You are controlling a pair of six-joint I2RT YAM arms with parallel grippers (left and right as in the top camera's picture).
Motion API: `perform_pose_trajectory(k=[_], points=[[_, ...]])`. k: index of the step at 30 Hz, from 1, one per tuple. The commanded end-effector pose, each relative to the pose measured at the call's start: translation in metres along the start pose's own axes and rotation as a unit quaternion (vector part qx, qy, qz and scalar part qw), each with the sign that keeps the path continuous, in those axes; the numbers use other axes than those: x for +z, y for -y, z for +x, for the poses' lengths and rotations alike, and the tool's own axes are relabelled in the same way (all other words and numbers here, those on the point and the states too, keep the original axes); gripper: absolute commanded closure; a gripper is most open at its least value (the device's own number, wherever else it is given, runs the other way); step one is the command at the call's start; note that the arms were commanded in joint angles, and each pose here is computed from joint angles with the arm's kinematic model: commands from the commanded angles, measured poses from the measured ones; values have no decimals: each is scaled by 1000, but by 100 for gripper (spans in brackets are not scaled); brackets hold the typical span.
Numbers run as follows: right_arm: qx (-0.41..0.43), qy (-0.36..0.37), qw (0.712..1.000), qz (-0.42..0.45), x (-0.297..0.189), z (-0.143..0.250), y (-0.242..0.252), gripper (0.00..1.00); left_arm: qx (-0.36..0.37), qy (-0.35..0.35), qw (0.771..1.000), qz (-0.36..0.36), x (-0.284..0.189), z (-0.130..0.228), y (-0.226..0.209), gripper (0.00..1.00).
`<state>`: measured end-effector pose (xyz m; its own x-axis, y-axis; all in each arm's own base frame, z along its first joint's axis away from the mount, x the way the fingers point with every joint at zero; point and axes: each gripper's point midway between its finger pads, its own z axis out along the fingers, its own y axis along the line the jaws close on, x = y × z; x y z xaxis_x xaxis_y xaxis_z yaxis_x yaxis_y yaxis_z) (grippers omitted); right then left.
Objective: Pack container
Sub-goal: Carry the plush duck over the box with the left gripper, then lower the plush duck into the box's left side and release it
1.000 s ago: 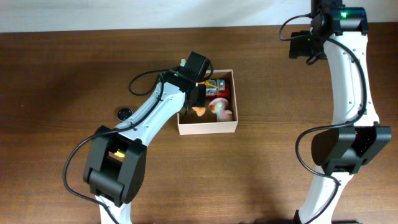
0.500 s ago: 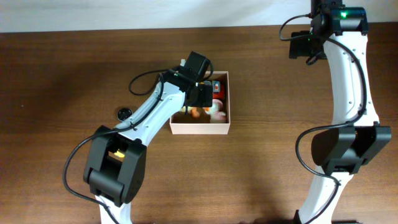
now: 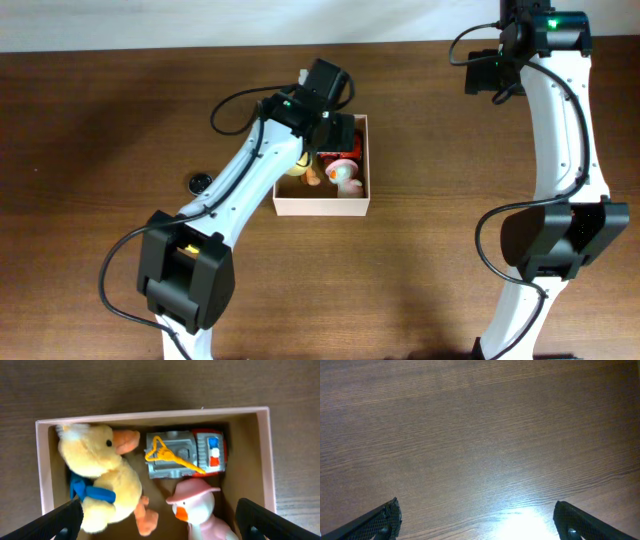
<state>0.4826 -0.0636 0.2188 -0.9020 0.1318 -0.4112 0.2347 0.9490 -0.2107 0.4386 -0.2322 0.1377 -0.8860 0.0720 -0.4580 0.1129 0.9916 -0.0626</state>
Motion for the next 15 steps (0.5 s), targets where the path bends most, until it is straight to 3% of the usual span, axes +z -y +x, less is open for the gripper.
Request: perform_pose_trajectory(k=[1, 5, 7, 8, 9, 10, 11, 12, 15], points=[[7, 8, 1000, 10, -3, -4, 7, 1, 9, 19, 998, -56, -16, -12, -19, 1], [7, 8, 1000, 10, -3, -4, 7, 1, -1, -9, 997, -71, -29, -9, -40, 1], [7, 8, 1000, 10, -3, -4, 7, 1, 14, -22, 999, -47, -28, -6, -37, 0], [7, 8, 1000, 10, -3, -4, 6, 1, 21, -27, 999, -33, -27, -5, -34, 5], [7, 8, 1000, 10, -3, -4, 6, 1, 26, -28, 999, -21, -26, -6, -31, 28], [7, 8, 1000, 10, -3, -4, 7, 1, 30, -24, 999, -16, -25, -8, -30, 60], [7, 8, 1000, 10, -3, -4, 6, 1, 29, -18, 999, -16, -25, -11, -29, 83], [7, 8, 1000, 10, -3, -4, 6, 1, 28, -10, 999, -15, -25, -15, -28, 92], [7, 8, 1000, 10, -3, -4, 7, 1, 25, 18, 1000, -7, -24, -29, -24, 96]])
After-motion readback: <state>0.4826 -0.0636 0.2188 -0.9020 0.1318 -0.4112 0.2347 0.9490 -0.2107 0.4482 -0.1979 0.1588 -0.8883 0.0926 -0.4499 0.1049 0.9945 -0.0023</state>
